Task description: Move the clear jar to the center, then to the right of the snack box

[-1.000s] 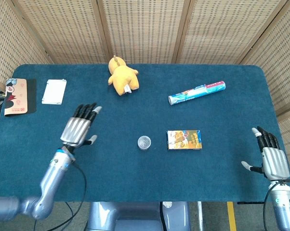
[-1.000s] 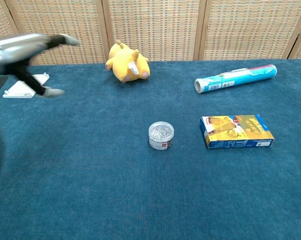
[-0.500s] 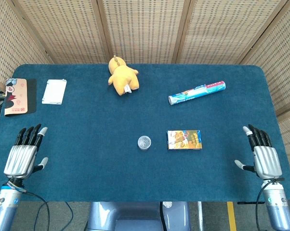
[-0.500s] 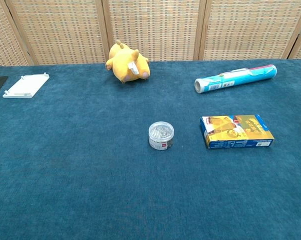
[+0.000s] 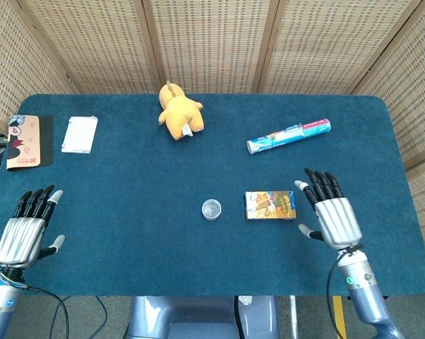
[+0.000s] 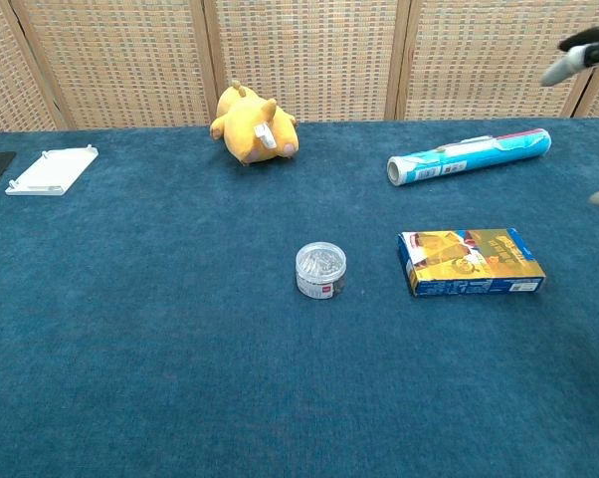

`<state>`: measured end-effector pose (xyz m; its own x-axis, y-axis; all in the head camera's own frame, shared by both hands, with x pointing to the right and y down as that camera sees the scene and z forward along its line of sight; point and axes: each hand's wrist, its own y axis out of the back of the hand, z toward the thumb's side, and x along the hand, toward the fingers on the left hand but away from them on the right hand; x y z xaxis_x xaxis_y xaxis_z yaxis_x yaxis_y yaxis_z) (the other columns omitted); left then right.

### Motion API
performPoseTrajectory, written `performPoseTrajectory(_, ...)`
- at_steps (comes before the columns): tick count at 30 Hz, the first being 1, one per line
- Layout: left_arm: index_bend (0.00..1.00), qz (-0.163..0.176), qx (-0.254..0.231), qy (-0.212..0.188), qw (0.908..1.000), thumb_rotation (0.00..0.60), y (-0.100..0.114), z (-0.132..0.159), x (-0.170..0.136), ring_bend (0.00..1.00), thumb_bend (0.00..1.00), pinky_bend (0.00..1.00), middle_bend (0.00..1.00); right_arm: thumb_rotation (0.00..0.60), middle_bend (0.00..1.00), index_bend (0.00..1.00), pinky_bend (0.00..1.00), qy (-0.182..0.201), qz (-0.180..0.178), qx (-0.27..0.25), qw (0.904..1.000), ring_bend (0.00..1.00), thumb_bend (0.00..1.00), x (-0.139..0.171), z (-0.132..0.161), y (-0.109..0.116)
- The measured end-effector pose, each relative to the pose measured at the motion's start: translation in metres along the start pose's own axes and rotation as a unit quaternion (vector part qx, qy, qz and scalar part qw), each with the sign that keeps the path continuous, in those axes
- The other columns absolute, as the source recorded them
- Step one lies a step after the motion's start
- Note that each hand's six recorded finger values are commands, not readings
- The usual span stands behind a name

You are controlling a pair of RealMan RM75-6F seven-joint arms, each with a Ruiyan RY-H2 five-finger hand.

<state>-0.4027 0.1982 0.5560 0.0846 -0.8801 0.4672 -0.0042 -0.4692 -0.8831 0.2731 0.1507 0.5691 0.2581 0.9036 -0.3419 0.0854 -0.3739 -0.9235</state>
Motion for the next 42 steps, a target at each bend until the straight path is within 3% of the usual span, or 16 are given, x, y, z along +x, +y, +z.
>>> performPoseTrajectory(6, 0.0, -0.003, -0.008, -0.004, 1.0, 0.6, -0.001, -0.002, 0.001, 0.0, 0.29, 0.0, 0.0, 0.6, 0.0, 0.17, 0.04, 0.049, 0.04, 0.027, 0.9977, 0.0, 0.0, -0.033, 0.069, -0.017)
performPoseTrajectory(16, 0.0, -0.012, -0.016, -0.012, 0.9997, 0.6, -0.004, -0.002, 0.002, 0.0, 0.29, 0.0, 0.0, 0.6, 0.0, 0.18, 0.04, 0.077, 0.104, 0.034, 0.991, 0.0, 0.0, -0.072, 0.18, -0.051)
performPoseTrajectory(28, 0.0, -0.022, -0.025, -0.013, 0.9994, 0.6, -0.008, -0.004, 0.006, 0.0, 0.29, 0.0, 0.0, 0.6, 0.0, 0.21, 0.05, 0.053, 0.133, 0.073, 0.9869, 0.0, 0.0, -0.095, 0.205, -0.086)
performPoseTrajectory(42, 0.0, -0.038, -0.028, -0.012, 0.9988, 0.6, -0.015, -0.007, 0.012, 0.0, 0.29, 0.0, 0.0, 0.6, 0.0, 0.25, 0.06, 0.028, 0.154, 0.121, 0.9802, 0.0, 0.0, -0.113, 0.202, -0.119)
